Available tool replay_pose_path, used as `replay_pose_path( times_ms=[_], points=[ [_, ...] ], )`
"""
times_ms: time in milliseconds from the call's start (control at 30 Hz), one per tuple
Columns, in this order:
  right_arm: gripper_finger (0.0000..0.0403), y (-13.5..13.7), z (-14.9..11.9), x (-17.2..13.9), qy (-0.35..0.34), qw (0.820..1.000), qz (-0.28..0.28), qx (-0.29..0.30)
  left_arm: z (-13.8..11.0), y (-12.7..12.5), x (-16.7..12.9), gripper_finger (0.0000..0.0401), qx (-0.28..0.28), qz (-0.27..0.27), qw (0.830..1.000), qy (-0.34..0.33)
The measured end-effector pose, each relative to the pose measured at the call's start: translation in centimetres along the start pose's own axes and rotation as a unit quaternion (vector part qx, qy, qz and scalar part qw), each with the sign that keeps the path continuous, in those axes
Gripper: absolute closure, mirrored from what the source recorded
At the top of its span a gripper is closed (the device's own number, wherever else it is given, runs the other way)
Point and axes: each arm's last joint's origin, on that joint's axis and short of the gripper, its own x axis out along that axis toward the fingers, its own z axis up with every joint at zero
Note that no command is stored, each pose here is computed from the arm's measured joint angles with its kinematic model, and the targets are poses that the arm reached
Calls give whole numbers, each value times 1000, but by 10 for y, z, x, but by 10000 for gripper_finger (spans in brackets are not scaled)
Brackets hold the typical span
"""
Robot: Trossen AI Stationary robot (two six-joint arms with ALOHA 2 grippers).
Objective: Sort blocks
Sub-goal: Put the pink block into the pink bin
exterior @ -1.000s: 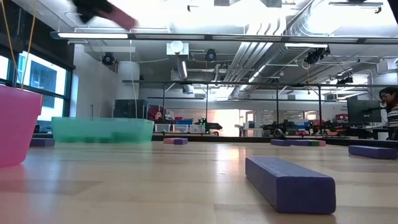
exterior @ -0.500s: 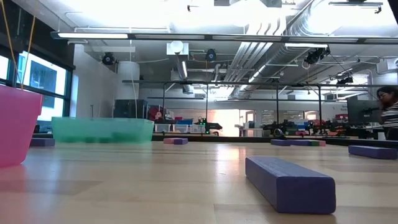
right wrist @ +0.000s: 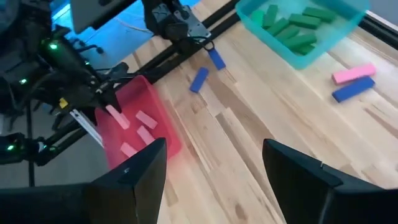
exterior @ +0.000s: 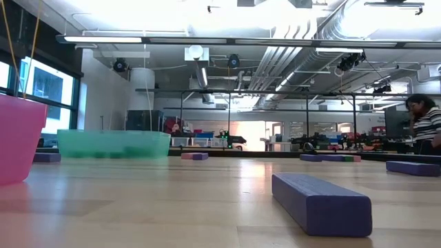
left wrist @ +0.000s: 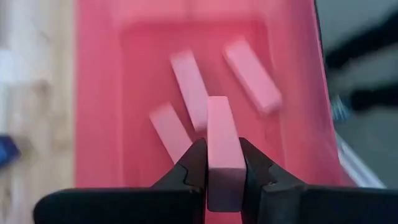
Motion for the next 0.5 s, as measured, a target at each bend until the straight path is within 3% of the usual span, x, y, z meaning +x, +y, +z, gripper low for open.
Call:
replay_pose_path(
  times_ms=[167,500],
  points=[
    [166,9,-13,-3,8,1000,-23,14,-4,-4,3,369,5,25,998,-54],
    [166,8,-17,-3,18,999,-34,34,4,-1,10,199,7,27,1000,-10]
  ],
)
